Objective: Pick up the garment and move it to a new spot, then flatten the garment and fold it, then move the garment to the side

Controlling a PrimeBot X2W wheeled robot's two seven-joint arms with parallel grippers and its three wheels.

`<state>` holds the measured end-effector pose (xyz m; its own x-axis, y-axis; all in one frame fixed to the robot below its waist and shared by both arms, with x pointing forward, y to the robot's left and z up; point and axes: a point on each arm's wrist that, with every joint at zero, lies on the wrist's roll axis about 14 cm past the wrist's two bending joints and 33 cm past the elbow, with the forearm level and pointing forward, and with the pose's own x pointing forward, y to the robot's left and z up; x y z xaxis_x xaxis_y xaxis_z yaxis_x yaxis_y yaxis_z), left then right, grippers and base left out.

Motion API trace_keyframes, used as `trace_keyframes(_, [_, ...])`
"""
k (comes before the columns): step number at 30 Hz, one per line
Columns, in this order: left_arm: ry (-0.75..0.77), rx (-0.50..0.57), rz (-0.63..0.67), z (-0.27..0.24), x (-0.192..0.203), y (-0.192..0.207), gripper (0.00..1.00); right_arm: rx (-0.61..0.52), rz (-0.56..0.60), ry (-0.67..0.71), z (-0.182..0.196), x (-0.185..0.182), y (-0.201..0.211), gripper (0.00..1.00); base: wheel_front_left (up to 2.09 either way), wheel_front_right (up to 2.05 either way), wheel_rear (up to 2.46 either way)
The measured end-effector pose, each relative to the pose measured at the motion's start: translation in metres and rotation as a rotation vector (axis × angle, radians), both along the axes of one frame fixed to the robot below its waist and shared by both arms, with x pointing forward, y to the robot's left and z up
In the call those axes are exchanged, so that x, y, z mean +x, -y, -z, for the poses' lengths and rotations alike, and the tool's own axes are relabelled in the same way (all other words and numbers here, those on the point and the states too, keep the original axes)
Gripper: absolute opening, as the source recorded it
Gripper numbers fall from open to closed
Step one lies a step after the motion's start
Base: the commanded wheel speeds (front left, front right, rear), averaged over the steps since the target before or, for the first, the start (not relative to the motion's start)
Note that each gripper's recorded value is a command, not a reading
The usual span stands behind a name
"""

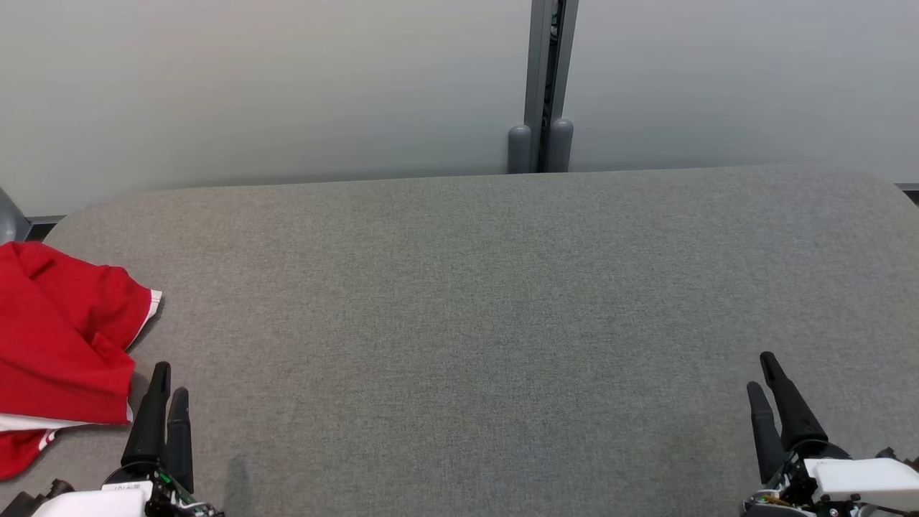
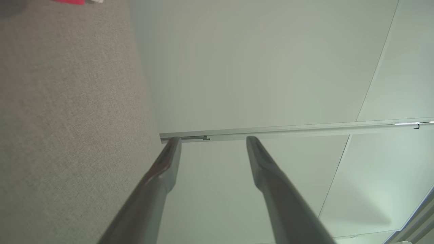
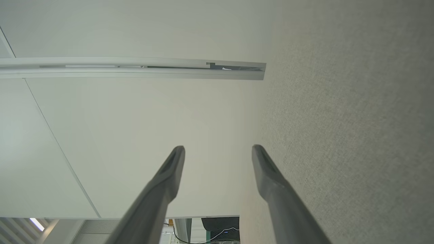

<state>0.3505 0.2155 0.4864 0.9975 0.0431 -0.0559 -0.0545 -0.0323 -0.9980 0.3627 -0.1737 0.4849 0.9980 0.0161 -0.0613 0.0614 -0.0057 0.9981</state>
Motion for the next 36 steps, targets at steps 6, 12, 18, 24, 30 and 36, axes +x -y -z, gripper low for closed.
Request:
trace_keyframes(6, [0.029, 0.025, 0.004, -0.011, 0.01, 0.007, 1.0, -0.049, 0.016, 0.023, -0.008, 0.005, 0.005, 1.0, 0.0, 0.0, 0.0])
trace_keyframes(12, [0.06, 0.119, 0.017, -0.024, 0.02, 0.011, 1.0, -0.131, 0.026, 0.056, -0.019, 0.011, 0.011, 1.0, 0.0, 0.0, 0.0])
trace_keyframes(18, [0.106, 0.277, 0.022, -0.042, 0.028, 0.015, 1.0, -0.27, 0.037, 0.11, -0.036, 0.015, 0.016, 1.0, 0.0, 0.0, 0.0])
trace_keyframes(24, [0.147, 0.452, 0.048, -0.056, 0.034, 0.028, 1.0, -0.441, 0.053, 0.173, -0.056, 0.019, 0.019, 1.0, 0.0, 0.0, 0.0])
trace_keyframes(30, [0.17, 0.587, 0.061, -0.062, 0.036, 0.034, 1.0, -0.574, 0.054, 0.213, -0.068, 0.019, 0.017, 1.0, 0.0, 0.0, 0.0])
trace_keyframes(36, [0.195, 0.699, 0.07, -0.067, 0.038, 0.041, 1.0, -0.706, 0.051, 0.238, -0.073, 0.019, 0.015, 1.0, 0.0, 0.0, 0.0])
